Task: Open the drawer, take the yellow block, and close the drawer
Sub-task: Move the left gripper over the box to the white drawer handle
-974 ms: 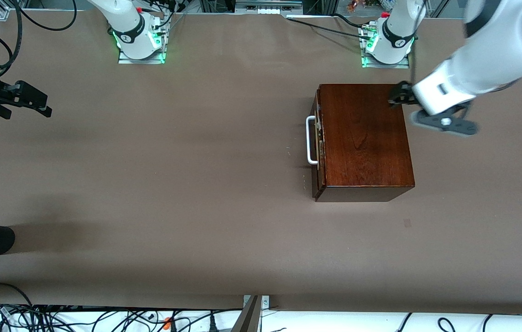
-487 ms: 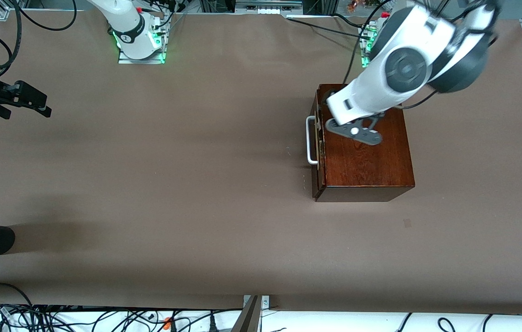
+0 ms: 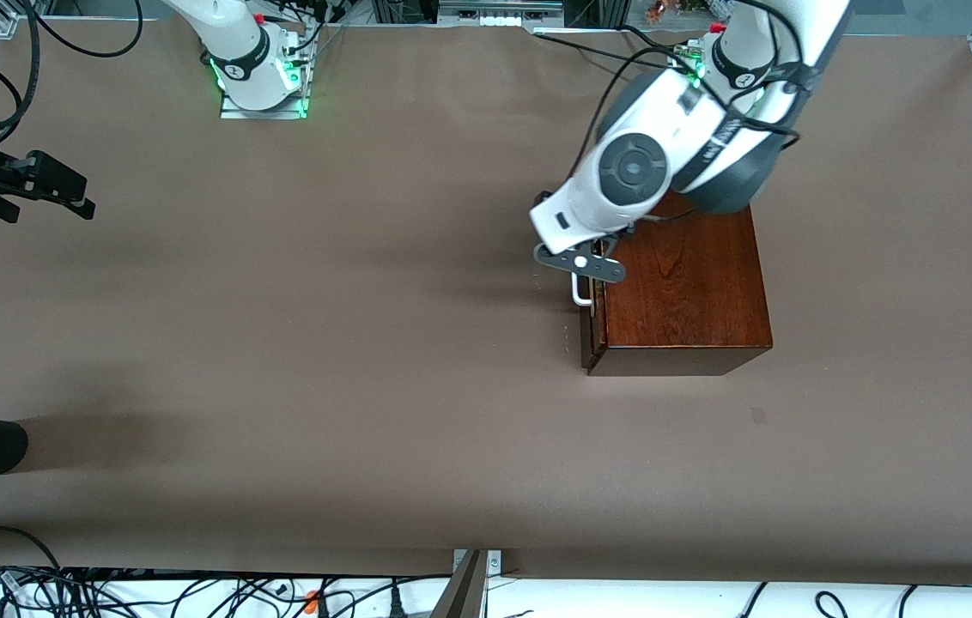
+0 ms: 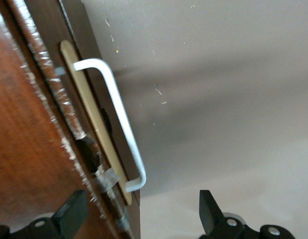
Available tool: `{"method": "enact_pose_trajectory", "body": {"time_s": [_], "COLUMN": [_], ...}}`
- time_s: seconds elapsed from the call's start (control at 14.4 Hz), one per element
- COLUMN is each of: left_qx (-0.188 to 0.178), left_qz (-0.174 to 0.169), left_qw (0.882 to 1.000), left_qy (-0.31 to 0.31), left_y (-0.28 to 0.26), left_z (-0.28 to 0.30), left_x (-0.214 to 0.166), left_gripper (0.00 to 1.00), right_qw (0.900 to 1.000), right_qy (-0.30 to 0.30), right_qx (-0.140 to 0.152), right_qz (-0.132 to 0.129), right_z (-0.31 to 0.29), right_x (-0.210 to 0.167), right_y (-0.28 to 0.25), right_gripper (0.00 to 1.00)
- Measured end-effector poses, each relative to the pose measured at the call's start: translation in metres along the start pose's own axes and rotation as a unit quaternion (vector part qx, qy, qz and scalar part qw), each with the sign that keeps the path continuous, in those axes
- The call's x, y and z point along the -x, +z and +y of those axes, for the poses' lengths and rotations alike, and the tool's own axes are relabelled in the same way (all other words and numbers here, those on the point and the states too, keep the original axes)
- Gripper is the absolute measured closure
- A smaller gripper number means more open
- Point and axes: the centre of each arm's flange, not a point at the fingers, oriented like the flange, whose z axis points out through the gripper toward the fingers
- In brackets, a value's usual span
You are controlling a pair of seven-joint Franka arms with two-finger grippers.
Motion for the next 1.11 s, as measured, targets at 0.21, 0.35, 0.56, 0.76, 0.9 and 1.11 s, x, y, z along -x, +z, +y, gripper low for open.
{"method": "enact_pose_trajectory", "body": {"time_s": [0.21, 0.35, 0.56, 0.76, 0.9, 1.11], "left_qx": [-0.047, -0.061, -0.073, -0.090, -0.089, -0.083], "left_qz": [0.017, 0.032, 0.047, 0.059, 0.070, 0.084], "left_qw": [0.999, 0.998, 0.996, 0.994, 0.994, 0.993], "left_qy": [-0.006, -0.002, 0.003, 0.001, 0.000, -0.002], "left_y": [0.017, 0.032, 0.058, 0.067, 0.079, 0.084], "left_z": [0.022, 0.029, 0.026, 0.027, 0.030, 0.034], "left_x": [0.003, 0.003, 0.001, 0.001, 0.003, 0.004], "left_gripper": [0.00, 0.00, 0.00, 0.00, 0.00, 0.00], "right_qw": [1.000, 1.000, 1.000, 1.000, 1.000, 1.000], "right_qy": [-0.002, -0.005, -0.008, -0.008, -0.008, -0.007], "right_qx": [0.000, 0.000, 0.000, 0.000, 0.000, 0.000], "right_qz": [0.004, 0.006, 0.005, 0.003, 0.003, 0.003], "right_z": [-0.003, -0.006, -0.009, -0.009, -0.009, -0.008], "right_x": [-0.001, -0.001, -0.002, -0.003, -0.003, -0.003], "right_y": [-0.001, -0.001, 0.000, 0.002, 0.003, 0.003], "right_gripper": [0.00, 0.00, 0.00, 0.00, 0.00, 0.00]}}
